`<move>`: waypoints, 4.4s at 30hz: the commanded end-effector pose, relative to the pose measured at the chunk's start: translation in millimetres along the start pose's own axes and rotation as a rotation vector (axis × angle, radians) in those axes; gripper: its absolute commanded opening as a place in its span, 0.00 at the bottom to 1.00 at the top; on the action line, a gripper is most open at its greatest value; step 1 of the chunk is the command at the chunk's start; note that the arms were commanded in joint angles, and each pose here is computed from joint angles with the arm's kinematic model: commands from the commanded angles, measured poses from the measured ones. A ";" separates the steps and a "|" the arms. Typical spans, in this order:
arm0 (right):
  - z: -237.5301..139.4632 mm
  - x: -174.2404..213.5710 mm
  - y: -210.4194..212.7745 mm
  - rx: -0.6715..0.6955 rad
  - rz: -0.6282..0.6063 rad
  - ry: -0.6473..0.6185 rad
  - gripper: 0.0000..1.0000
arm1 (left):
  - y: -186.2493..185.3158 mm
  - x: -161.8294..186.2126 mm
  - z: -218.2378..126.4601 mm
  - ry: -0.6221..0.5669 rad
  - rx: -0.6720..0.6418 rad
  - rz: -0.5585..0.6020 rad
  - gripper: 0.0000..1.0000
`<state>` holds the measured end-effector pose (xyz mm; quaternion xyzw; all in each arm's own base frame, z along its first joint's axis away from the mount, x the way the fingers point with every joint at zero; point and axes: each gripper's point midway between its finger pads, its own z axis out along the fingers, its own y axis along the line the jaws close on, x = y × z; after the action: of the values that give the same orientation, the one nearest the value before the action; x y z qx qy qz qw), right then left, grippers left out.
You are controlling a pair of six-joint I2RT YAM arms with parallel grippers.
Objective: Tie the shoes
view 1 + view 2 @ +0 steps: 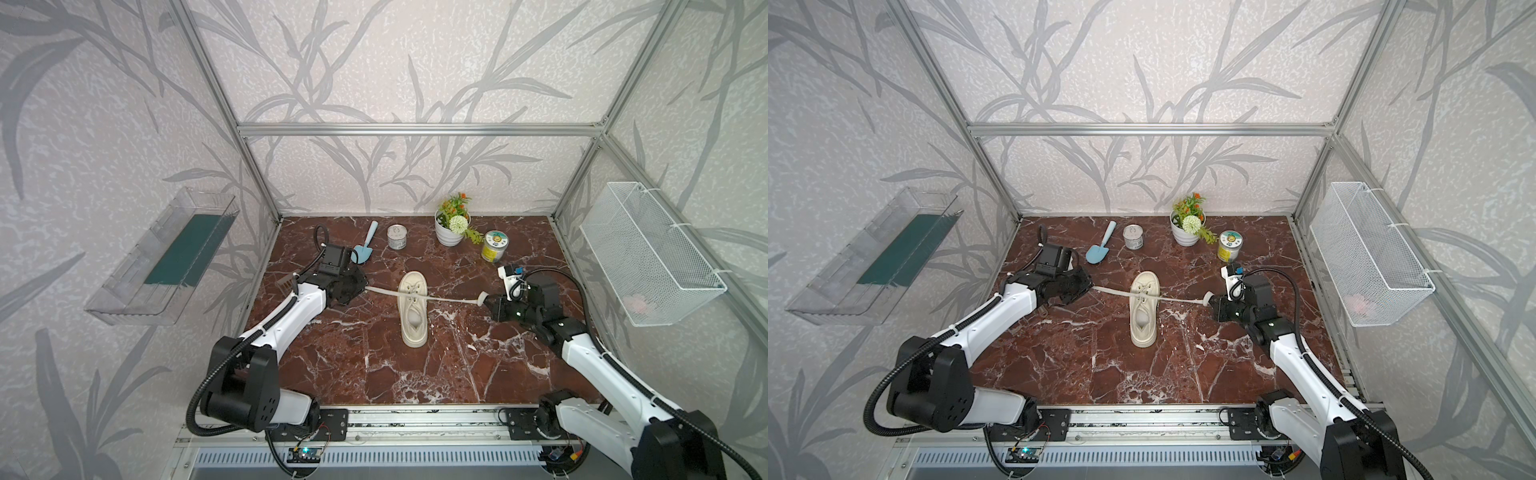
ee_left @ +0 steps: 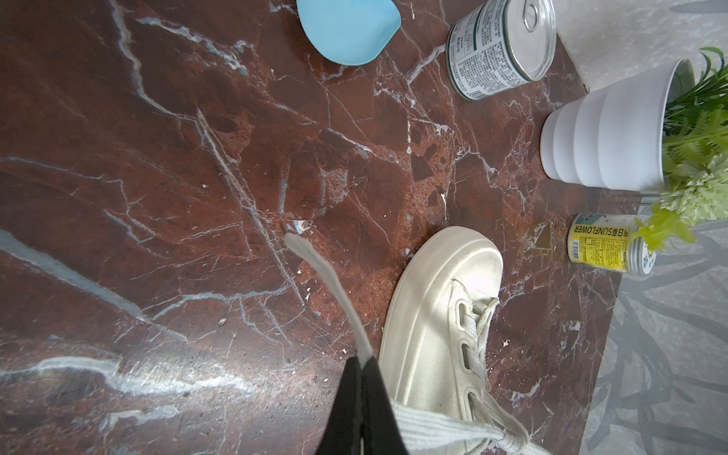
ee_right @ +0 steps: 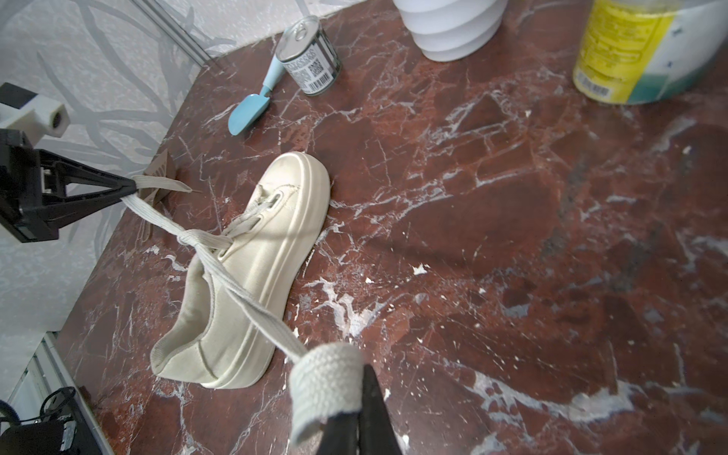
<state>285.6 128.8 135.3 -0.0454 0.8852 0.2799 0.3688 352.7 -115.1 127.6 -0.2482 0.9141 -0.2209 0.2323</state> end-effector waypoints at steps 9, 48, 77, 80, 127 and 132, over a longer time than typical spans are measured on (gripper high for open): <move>-5.5 31.3 -28.1 0.111 0.123 0.035 0.00 | -2.7 -19.5 -13.4 -0.018 -0.061 0.093 0.00; -20.4 73.2 -87.9 0.403 0.321 0.065 0.00 | 62.7 -53.2 -34.5 -0.041 -0.144 0.003 0.00; -36.1 73.4 -108.7 0.474 0.392 0.003 0.00 | 96.7 -49.4 -25.6 0.040 -0.156 -0.099 0.00; -32.0 65.3 -98.0 0.410 0.370 -0.002 0.00 | 86.8 -39.0 -21.6 0.063 -0.093 -0.127 0.00; 102.3 -28.4 214.4 -0.318 -0.057 0.314 0.00 | 92.8 57.0 -43.0 0.039 -0.046 -0.120 0.48; 125.5 -19.6 230.6 -0.321 -0.059 0.347 0.00 | 90.9 56.2 -39.9 0.045 -0.036 -0.121 0.48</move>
<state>311.2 376.3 189.9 -0.1811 0.8715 0.3986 0.2208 256.2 -66.1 98.7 -0.2959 0.9074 -0.2279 0.1927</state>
